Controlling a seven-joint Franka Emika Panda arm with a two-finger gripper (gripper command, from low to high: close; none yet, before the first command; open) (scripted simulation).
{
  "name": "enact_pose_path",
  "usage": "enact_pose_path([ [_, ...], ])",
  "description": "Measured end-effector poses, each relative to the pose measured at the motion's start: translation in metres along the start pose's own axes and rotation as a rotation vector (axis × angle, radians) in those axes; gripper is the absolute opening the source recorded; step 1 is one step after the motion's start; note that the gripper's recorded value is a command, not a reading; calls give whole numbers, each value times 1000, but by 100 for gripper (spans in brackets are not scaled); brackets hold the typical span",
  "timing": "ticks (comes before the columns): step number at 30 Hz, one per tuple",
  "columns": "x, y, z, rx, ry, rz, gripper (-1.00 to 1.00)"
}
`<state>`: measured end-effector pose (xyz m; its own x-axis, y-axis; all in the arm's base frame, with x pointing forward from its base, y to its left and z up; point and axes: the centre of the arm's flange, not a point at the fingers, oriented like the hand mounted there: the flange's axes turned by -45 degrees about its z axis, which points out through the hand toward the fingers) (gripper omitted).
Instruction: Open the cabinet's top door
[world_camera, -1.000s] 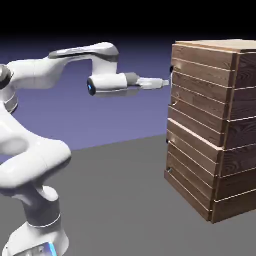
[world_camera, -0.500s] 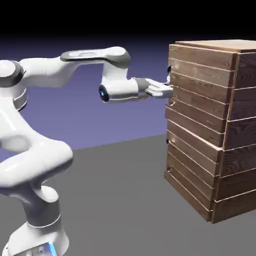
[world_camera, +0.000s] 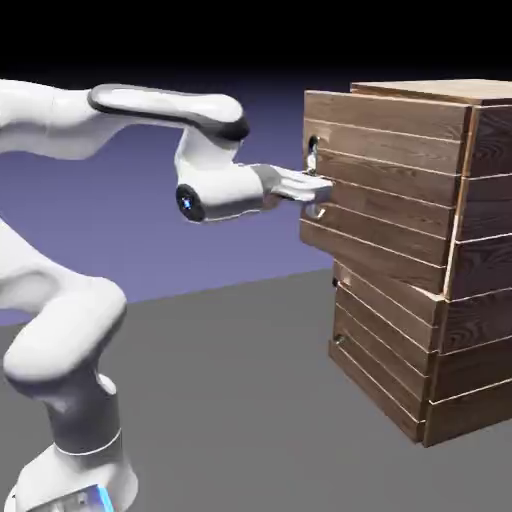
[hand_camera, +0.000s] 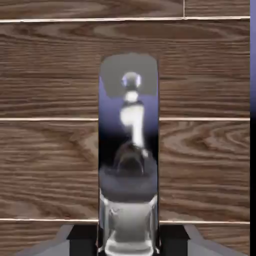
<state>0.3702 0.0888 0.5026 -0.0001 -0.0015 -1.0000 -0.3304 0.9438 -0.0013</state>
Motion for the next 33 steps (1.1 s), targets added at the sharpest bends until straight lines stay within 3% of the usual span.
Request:
enact_pose_path([
  [20,0,-91,-108,-448,-1,1,-100],
  [33,0,-189,-158,-796,-1,1,-100],
])
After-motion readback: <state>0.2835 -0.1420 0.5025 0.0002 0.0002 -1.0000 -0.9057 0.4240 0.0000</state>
